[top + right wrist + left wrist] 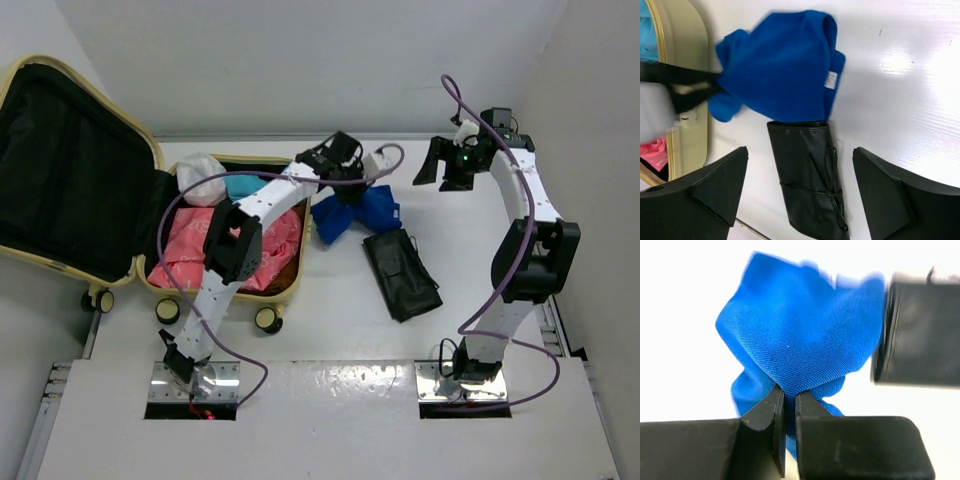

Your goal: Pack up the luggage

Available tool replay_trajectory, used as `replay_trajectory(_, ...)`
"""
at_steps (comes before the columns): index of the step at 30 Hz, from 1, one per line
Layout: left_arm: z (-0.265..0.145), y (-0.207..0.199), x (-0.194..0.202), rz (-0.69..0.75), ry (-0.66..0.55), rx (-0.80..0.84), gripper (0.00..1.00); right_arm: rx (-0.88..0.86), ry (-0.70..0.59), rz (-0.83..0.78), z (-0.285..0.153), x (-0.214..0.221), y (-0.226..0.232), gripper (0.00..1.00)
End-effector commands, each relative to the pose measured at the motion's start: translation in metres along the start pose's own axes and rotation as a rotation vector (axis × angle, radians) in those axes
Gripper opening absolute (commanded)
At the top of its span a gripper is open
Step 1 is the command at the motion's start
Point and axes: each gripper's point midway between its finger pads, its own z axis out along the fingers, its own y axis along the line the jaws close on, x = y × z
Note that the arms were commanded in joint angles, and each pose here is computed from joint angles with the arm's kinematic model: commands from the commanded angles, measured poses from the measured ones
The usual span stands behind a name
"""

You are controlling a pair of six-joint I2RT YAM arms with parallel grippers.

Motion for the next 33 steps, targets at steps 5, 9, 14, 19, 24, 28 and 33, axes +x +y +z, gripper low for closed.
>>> replay_trajectory(5,-0.212,0.073,-0.135,0.004,-0.531,-0.297,0.01,-0.042,-0.008,-0.031,0.007,-0.011,0.009,0.83)
replay_trajectory(9,-0.243,0.083,-0.083,0.083,-0.465,-0.336,0.00,-0.062,0.001,-0.044,0.016,-0.016,0.018,0.83)
replay_trajectory(14,-0.271,0.103,0.019,0.093,-0.319,-0.420,0.00,-0.083,0.026,-0.060,0.031,-0.017,0.027,0.83)
replay_trajectory(19,-0.242,0.090,0.129,0.207,-0.111,-0.350,0.00,-0.101,0.041,-0.090,0.041,-0.022,0.037,0.83)
replay_trajectory(24,-0.192,0.090,0.208,0.203,0.100,-0.267,0.00,-0.100,0.075,-0.090,0.052,-0.019,0.038,0.83)
replay_trajectory(28,-0.166,0.103,0.229,0.196,0.167,-0.233,0.05,-0.086,0.087,-0.117,0.051,-0.016,0.034,0.83)
replay_trajectory(33,-0.153,0.064,0.237,0.372,0.168,-0.019,0.02,-0.052,0.122,-0.141,0.041,0.003,0.030,0.83)
